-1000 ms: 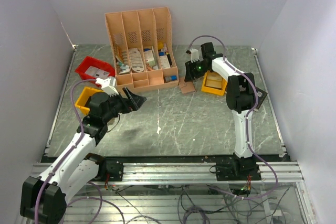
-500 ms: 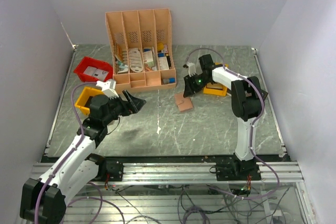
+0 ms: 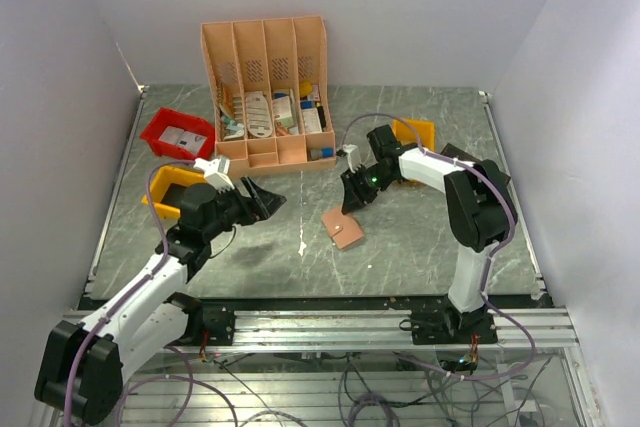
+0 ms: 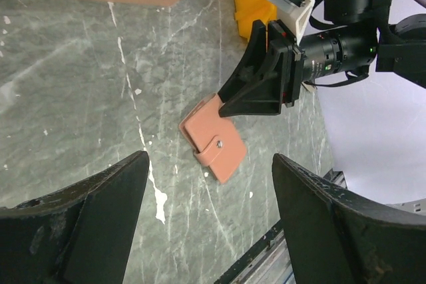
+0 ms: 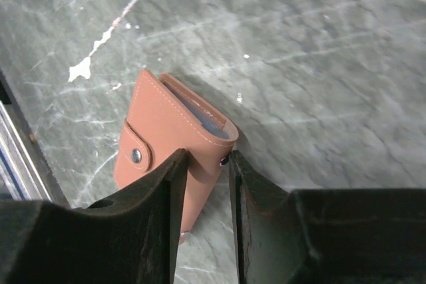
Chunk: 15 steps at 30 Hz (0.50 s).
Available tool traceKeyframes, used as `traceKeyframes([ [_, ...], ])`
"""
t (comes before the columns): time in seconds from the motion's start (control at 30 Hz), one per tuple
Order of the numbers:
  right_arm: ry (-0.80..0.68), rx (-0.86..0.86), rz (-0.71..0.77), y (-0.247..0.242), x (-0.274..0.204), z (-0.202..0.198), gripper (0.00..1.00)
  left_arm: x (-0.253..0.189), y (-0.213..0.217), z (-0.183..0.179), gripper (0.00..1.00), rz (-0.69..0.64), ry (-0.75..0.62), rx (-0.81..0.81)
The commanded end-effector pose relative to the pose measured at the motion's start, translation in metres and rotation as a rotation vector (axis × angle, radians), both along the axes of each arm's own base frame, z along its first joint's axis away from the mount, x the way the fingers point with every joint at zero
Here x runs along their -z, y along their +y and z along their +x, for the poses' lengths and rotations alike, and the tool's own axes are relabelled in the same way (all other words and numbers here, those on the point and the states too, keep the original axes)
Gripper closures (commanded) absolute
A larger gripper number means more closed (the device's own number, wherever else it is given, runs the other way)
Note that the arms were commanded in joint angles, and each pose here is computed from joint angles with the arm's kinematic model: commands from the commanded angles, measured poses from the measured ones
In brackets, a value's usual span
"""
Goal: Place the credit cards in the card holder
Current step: Move the card holder to the center of the board.
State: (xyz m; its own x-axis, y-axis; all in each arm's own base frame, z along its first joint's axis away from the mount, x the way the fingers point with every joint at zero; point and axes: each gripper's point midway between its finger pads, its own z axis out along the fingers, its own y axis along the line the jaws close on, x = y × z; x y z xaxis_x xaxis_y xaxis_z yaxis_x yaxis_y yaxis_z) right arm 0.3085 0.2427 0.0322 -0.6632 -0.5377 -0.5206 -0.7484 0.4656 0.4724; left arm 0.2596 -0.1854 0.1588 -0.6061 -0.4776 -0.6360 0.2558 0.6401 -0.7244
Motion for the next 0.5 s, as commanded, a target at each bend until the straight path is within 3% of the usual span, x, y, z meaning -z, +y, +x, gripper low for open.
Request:
traceKeyframes([
  [0.0, -0.046, -0.101, 0.061, 0.018, -0.01, -0.011, 0.69, -0.01, -0.009, 0.002, 0.14, -0.031, -0.05, 0.017],
  [0.47, -0.147, -0.22, 0.1, 0.024, -0.036, -0.017, 0.58, -0.009, -0.016, 0.007, 0.13, -0.059, -0.064, 0.019],
])
